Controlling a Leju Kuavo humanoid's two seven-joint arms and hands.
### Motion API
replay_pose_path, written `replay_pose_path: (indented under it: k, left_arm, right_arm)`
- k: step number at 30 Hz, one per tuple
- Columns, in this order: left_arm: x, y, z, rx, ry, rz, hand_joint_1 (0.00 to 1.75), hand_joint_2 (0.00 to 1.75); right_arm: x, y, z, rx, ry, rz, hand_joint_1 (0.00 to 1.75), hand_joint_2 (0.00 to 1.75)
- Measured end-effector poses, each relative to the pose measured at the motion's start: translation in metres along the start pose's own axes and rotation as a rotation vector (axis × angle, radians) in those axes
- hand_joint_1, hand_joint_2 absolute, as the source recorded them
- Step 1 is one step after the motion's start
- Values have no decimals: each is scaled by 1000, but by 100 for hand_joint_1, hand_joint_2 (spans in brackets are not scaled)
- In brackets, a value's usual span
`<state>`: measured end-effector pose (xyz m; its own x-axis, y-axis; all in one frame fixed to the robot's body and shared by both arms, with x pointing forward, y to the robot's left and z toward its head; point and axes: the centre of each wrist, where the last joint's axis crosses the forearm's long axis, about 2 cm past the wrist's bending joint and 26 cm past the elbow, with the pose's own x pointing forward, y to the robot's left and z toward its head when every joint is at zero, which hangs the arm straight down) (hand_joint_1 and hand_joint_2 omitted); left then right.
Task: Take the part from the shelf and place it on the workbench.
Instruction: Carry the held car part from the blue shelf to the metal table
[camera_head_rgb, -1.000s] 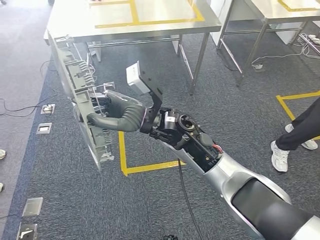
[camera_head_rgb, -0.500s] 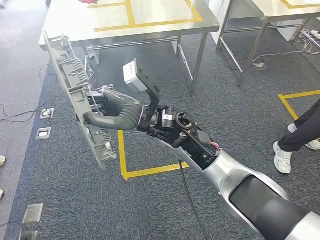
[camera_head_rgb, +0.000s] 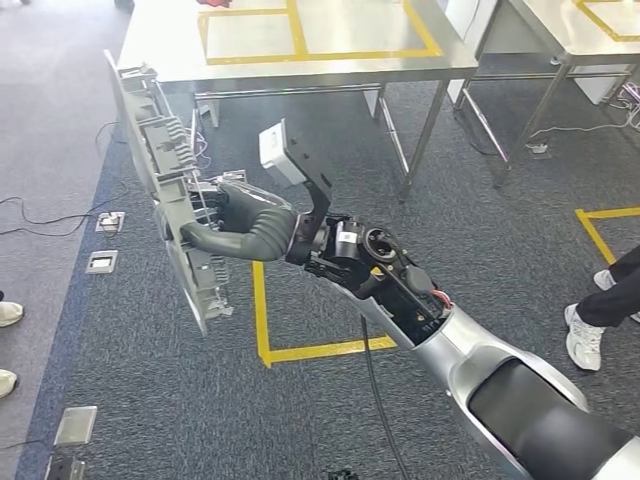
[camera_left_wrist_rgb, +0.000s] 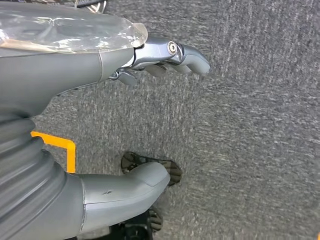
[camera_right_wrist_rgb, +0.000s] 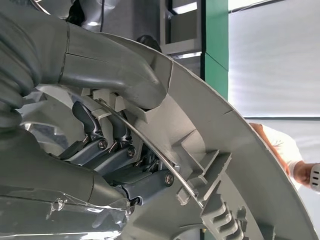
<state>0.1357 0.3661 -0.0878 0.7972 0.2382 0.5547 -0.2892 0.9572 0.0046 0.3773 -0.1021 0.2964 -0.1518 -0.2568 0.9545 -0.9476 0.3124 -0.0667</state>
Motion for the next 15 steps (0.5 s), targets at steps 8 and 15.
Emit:
replay_pose_path:
  k: [8,15]
  left_arm:
    - [0,-4,0,-5,1,3,0,175]
    - [-1,0,0,7,2,4,0,175]
  right_arm:
    - [3,0,0,-1,-2,6,175,175]
    - [2,1,1,3,0,3,175,175]
